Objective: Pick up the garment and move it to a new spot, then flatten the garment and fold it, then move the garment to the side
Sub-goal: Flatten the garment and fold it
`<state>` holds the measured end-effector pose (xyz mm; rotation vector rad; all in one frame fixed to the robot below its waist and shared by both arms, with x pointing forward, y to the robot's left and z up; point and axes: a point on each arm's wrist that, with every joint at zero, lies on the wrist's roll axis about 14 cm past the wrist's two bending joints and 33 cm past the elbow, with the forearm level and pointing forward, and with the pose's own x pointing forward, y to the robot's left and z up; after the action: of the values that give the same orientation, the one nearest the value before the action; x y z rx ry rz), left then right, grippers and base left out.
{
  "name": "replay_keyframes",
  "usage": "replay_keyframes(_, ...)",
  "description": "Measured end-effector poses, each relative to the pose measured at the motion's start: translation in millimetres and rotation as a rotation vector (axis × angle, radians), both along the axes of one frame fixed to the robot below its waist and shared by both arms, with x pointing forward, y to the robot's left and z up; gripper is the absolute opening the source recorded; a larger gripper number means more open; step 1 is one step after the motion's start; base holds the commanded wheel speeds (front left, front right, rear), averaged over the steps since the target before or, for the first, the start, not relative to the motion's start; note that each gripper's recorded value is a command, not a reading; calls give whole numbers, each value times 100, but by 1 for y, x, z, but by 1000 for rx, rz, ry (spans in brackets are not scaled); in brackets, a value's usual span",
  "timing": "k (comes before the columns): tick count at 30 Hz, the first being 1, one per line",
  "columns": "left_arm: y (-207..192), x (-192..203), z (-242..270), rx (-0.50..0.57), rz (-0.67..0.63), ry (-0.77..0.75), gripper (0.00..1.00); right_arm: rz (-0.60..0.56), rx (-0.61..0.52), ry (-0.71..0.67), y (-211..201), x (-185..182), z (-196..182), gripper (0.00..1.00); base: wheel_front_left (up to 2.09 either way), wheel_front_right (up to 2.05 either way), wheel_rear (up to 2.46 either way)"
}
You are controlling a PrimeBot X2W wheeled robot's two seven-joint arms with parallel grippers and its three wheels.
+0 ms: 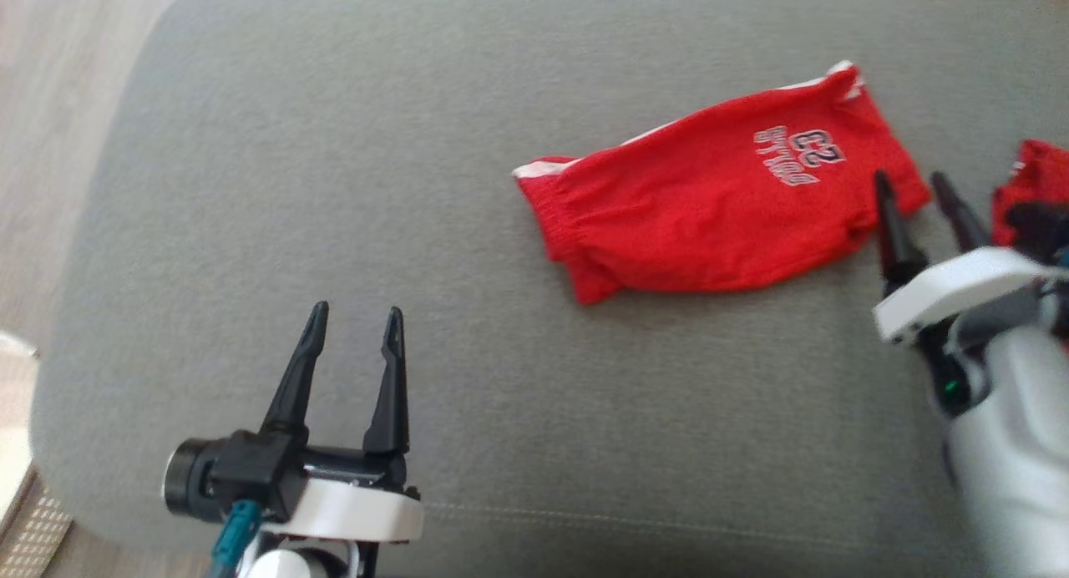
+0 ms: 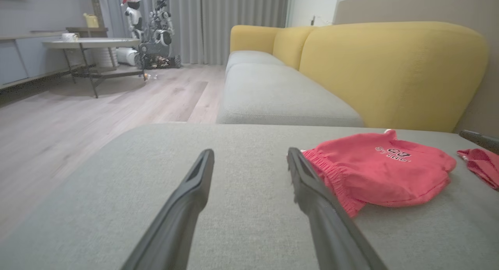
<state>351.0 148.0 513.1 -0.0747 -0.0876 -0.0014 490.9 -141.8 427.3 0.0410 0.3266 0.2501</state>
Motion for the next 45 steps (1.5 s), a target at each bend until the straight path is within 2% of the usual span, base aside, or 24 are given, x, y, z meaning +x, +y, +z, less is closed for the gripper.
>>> replay_keyframes(9,10,-2,-10,19,42,40,100,-50,-133,206,-32,52,-24,100,0,0,0)
replay_keyframes(16,9,6,-14,3,30,56,100,-56,-211,423,-38,58,-73,100,0,0,0)
replay_keyframes(22,13,12,-19,9,39,68,100,-85,-256,401,-51,83,-73,100,0,0,0)
replay_keyframes(25,10,15,-20,10,30,70,100,-99,-240,406,-52,86,-77,100,0,0,0)
replay_keyframes(26,9,17,-19,10,23,68,100,-101,-234,409,-51,86,-77,91,0,0,0)
replay_keyframes(27,7,17,-19,9,18,67,100,-103,-226,411,-49,85,-78,71,0,0,0)
replay_keyframes(28,6,17,-19,8,12,67,100,-102,-218,412,-47,86,-77,33,0,0,0)
replay_keyframes(29,5,18,-20,7,9,68,100,-101,-211,413,-44,85,-77,4,0,0,0)
replay_keyframes(30,4,18,-20,7,6,68,100,-101,-203,414,-43,85,-78,0,0,0,0)
replay_keyframes(36,-3,21,-19,8,-19,58,100,-89,-120,407,-23,78,-74,0,0,0,0)
replay_keyframes(45,-23,28,-7,16,-90,10,100,-104,-102,280,-39,69,-35,0,0,0,0)
